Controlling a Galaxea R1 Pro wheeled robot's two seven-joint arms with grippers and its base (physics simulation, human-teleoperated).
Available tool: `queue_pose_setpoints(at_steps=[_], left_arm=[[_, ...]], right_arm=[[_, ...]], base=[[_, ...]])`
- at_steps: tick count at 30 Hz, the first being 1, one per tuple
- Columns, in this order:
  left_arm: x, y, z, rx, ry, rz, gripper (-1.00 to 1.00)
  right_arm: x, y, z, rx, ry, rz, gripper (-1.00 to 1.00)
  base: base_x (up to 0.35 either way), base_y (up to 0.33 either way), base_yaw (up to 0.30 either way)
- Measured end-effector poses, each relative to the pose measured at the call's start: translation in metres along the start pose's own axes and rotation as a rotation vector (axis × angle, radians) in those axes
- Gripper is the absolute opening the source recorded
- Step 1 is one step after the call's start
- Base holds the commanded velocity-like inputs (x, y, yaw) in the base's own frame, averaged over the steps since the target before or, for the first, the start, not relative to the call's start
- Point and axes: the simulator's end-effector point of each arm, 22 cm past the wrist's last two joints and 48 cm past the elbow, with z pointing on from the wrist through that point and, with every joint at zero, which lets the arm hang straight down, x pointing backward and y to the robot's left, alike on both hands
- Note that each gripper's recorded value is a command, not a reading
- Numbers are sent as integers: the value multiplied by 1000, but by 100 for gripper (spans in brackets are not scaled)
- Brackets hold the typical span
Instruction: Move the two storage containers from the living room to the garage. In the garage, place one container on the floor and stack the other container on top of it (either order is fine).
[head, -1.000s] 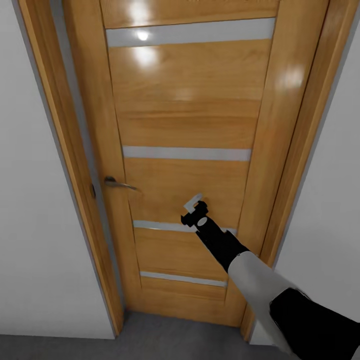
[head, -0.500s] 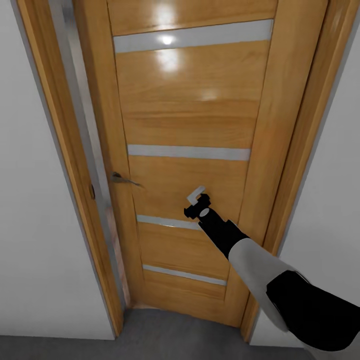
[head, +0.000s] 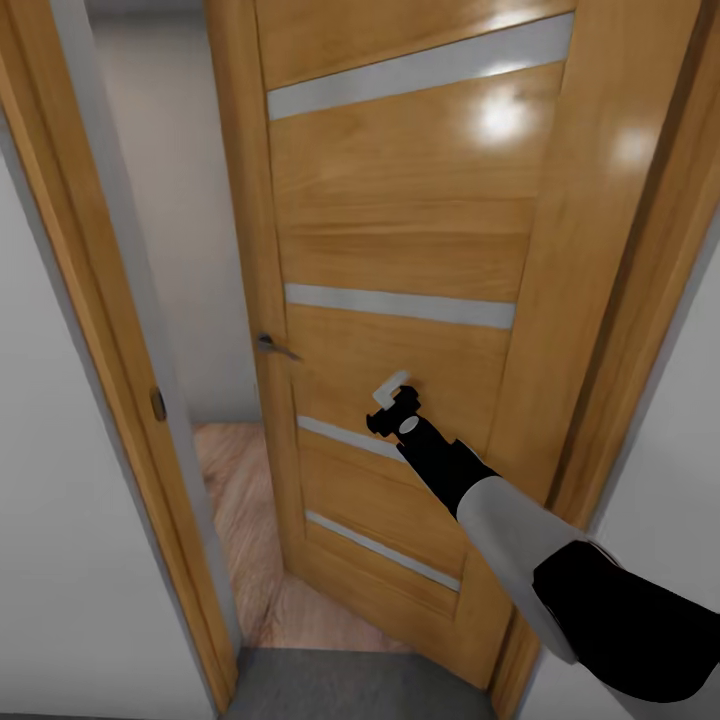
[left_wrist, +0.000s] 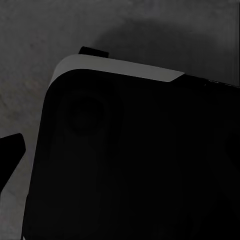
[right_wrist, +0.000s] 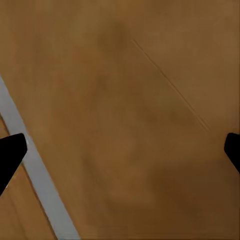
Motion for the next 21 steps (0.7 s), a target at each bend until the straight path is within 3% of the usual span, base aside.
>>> queue_pose_setpoints(at_steps=[15, 21], left_arm=[[0, 0, 0, -1, 0, -1, 100], [0, 0, 0, -1, 0, -1, 100]], right_arm=[[-1, -1, 0, 1, 5, -2, 100], [5, -8, -2, 27, 56, -7, 100]], base=[[210, 0, 0], [136, 0, 0]])
